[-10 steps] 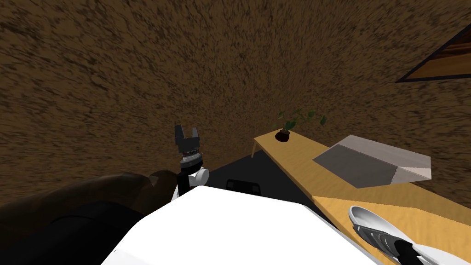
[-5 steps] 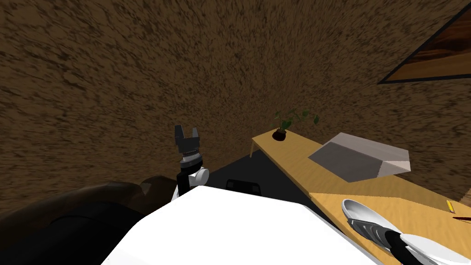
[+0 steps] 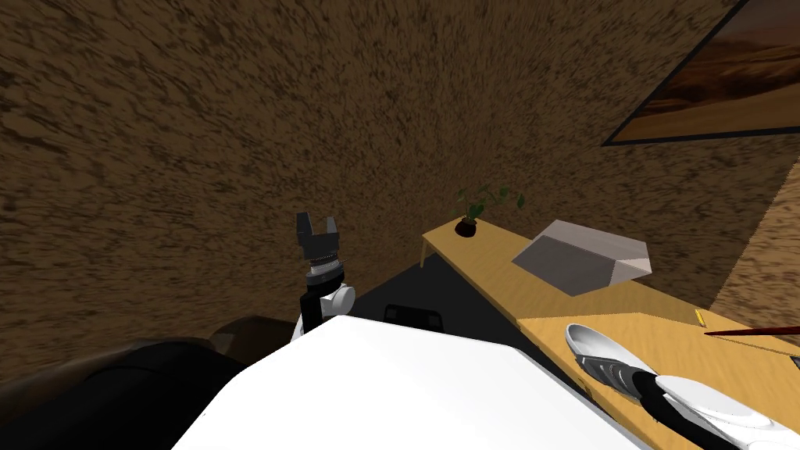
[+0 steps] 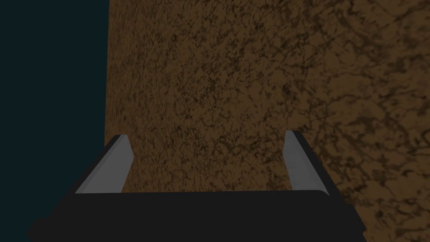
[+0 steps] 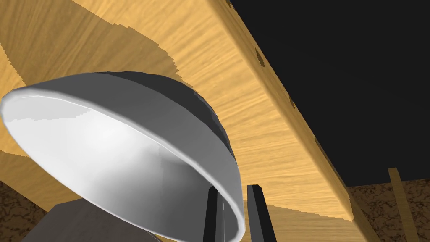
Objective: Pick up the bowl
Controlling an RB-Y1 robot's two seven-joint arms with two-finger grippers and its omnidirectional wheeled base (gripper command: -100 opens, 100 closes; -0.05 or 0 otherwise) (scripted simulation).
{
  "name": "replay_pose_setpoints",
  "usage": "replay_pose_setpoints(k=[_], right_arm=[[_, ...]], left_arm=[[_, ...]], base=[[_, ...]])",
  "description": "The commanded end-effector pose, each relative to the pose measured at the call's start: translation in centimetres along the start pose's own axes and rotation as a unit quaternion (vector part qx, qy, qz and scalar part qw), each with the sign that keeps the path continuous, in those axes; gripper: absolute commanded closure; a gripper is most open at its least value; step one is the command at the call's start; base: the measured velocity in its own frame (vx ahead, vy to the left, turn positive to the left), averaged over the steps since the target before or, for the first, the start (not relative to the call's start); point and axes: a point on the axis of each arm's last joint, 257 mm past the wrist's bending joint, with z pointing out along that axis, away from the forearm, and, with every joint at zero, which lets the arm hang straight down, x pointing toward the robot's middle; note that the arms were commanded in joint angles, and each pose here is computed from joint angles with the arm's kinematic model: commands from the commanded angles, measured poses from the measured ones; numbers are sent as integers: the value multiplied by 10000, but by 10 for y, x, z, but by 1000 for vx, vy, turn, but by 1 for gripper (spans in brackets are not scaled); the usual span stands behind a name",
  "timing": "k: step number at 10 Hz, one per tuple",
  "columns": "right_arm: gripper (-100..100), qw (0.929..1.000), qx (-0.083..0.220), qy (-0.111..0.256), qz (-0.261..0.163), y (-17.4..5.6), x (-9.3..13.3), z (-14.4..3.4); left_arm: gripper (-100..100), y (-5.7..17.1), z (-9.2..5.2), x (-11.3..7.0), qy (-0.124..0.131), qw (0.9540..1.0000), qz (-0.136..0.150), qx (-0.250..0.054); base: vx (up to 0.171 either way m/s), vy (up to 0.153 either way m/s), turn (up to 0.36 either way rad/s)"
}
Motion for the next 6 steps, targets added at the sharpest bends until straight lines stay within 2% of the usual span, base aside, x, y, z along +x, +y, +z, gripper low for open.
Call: replay_pose_setpoints(k=[1, 4, 5, 6], right_arm=[[100, 9999, -21, -43, -131, -1, -12, -3], [100, 9990, 16, 90, -439, -3, -5, -2], [100, 9997, -45, -129, -218, 0, -33, -2], [100, 9993, -29, -95, -363, -1, -32, -2]], left_arm=[[0, 0, 0, 0, 0, 10000, 0, 0], [0, 0, 0, 0, 0, 10000, -1, 1], [0, 0, 0, 0, 0, 10000, -1, 1], [0, 0, 0, 0, 0, 10000, 0, 0]], base=[[56, 19, -200], [8, 4, 10], [33, 3, -293], [49, 17, -196]])
